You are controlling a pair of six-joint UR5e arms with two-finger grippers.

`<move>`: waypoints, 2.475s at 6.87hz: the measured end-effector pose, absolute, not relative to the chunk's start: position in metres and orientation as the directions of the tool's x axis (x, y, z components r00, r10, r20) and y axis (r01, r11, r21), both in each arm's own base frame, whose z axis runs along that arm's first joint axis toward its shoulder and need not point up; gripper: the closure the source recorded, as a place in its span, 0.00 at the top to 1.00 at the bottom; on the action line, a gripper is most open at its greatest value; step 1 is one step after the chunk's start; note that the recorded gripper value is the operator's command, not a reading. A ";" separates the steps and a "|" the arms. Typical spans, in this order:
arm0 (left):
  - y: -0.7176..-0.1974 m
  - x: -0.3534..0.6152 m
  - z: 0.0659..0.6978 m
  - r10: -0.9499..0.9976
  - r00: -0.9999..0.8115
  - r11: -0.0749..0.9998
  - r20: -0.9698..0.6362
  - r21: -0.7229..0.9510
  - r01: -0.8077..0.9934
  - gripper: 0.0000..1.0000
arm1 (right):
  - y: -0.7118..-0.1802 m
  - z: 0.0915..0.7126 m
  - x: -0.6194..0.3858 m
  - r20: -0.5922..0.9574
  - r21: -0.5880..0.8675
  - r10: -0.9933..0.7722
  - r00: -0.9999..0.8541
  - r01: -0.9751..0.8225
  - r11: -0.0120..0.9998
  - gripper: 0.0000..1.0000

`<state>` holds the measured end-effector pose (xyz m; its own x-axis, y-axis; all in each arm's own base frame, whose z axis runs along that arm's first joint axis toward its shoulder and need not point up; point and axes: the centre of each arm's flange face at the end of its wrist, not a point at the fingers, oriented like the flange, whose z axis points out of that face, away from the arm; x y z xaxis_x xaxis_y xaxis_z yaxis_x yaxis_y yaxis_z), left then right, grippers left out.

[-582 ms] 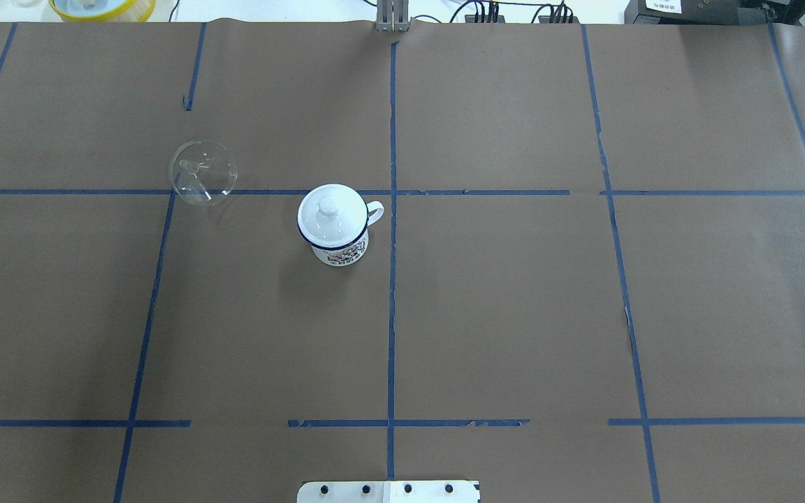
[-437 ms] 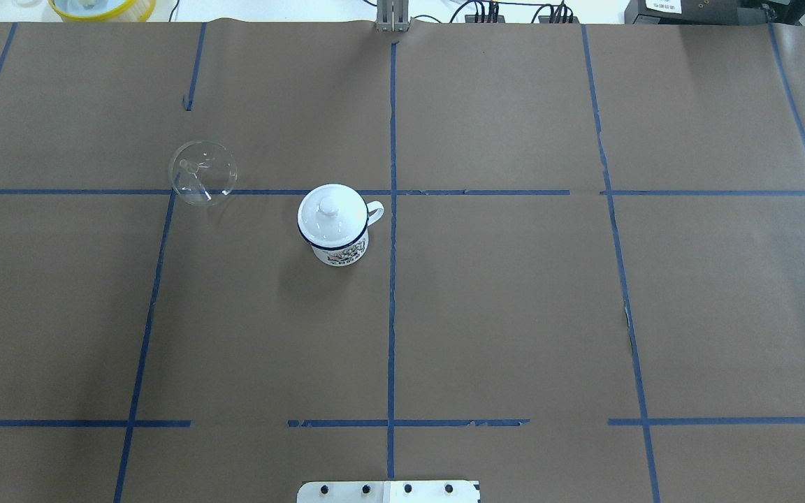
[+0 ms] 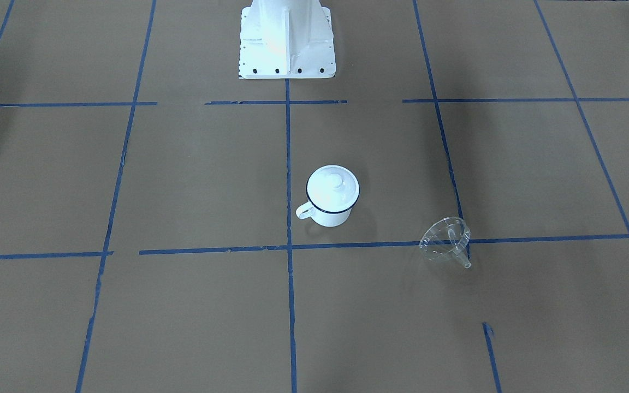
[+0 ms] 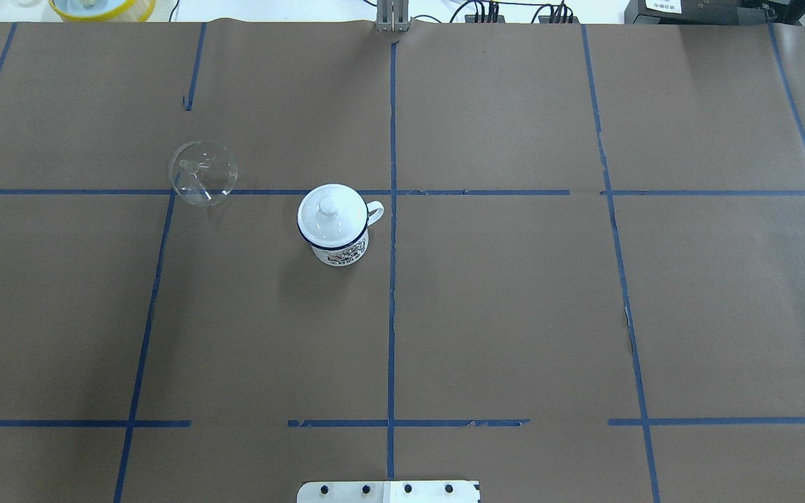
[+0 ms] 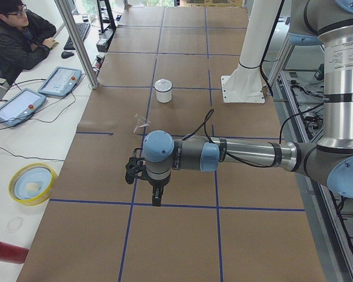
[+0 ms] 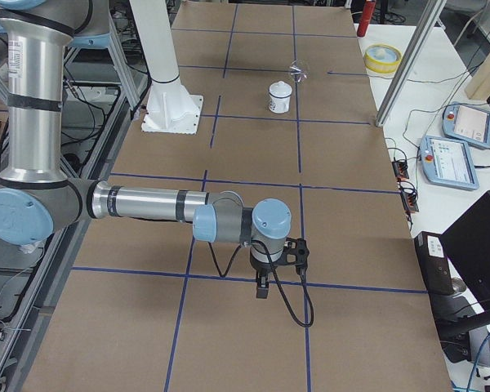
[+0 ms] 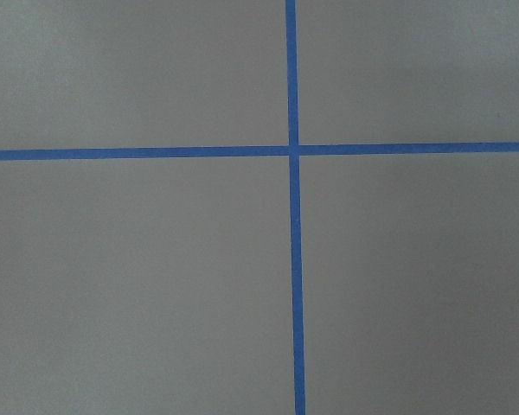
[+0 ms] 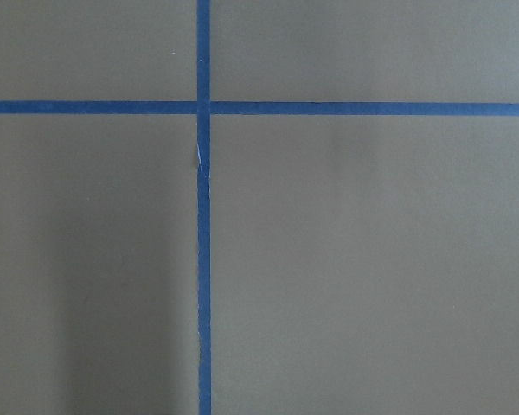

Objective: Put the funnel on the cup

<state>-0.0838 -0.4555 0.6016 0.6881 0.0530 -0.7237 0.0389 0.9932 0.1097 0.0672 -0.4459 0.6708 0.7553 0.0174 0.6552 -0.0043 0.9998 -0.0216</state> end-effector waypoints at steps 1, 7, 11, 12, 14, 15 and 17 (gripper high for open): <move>-0.477 -0.083 0.572 0.099 0.690 0.985 -0.717 0.170 0.035 1.00 | -0.446 0.671 0.067 0.655 -0.022 0.017 0.755 -0.004 1.000 1.00; -0.583 -0.027 0.370 0.183 0.629 0.872 -0.756 0.420 0.252 1.00 | -0.446 0.671 0.067 0.655 -0.022 0.017 0.755 -0.004 1.000 1.00; -0.606 0.194 0.209 0.024 0.572 0.964 -0.820 0.170 0.203 1.00 | -0.446 0.671 0.067 0.655 -0.021 0.017 0.755 -0.004 1.000 1.00; -0.603 0.245 0.170 -0.090 0.549 0.975 -0.831 0.039 0.219 1.00 | -0.446 0.671 0.067 0.655 -0.022 0.017 0.755 -0.004 1.000 1.00; -0.607 0.347 0.126 -0.233 0.554 0.968 -0.799 -0.139 0.207 1.00 | -0.446 0.671 0.067 0.655 -0.022 0.017 0.755 -0.004 1.000 1.00; -0.604 0.391 0.117 -0.270 0.591 0.962 -0.760 -0.183 0.204 1.00 | -0.446 0.671 0.067 0.655 -0.022 0.017 0.755 -0.004 1.000 1.00; -0.588 0.453 0.120 -0.288 0.672 0.957 -0.682 -0.198 0.210 1.00 | -0.446 0.671 0.067 0.655 -0.022 0.017 0.755 -0.004 1.000 1.00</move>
